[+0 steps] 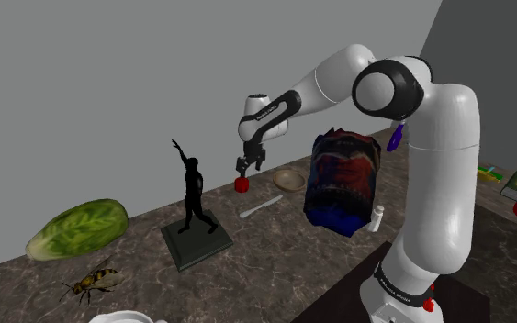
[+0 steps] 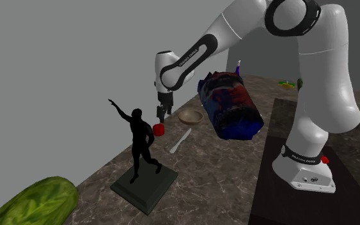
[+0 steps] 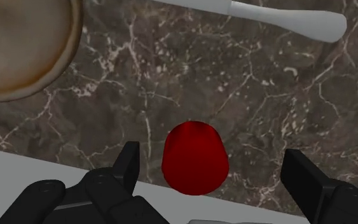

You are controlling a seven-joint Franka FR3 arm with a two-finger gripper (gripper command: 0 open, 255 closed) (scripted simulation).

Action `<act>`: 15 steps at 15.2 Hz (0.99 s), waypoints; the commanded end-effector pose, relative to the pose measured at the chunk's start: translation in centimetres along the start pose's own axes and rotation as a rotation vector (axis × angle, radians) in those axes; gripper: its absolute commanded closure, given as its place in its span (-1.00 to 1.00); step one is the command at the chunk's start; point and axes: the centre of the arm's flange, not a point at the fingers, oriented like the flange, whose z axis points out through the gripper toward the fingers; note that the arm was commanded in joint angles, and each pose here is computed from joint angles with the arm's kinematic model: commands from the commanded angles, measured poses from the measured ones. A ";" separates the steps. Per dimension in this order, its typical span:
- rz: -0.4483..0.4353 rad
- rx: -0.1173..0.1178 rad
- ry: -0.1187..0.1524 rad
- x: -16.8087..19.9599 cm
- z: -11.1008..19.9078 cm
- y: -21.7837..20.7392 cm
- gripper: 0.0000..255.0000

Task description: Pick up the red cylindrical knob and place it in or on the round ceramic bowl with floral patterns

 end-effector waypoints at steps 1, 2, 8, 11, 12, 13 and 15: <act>-0.001 0.006 -0.006 1.9 2.1 0.3 -1.00; -0.002 0.008 -0.009 2.7 3.1 0.4 -1.00; -0.003 0.013 -0.015 4.1 7.1 0.5 -1.00; -0.003 0.013 -0.015 4.1 8.6 0.5 -1.00; -0.003 0.013 -0.015 4.1 8.9 0.5 -1.00; -0.003 0.013 -0.015 4.1 8.9 0.5 -1.00; -0.003 0.013 -0.015 4.1 9.0 0.5 -1.00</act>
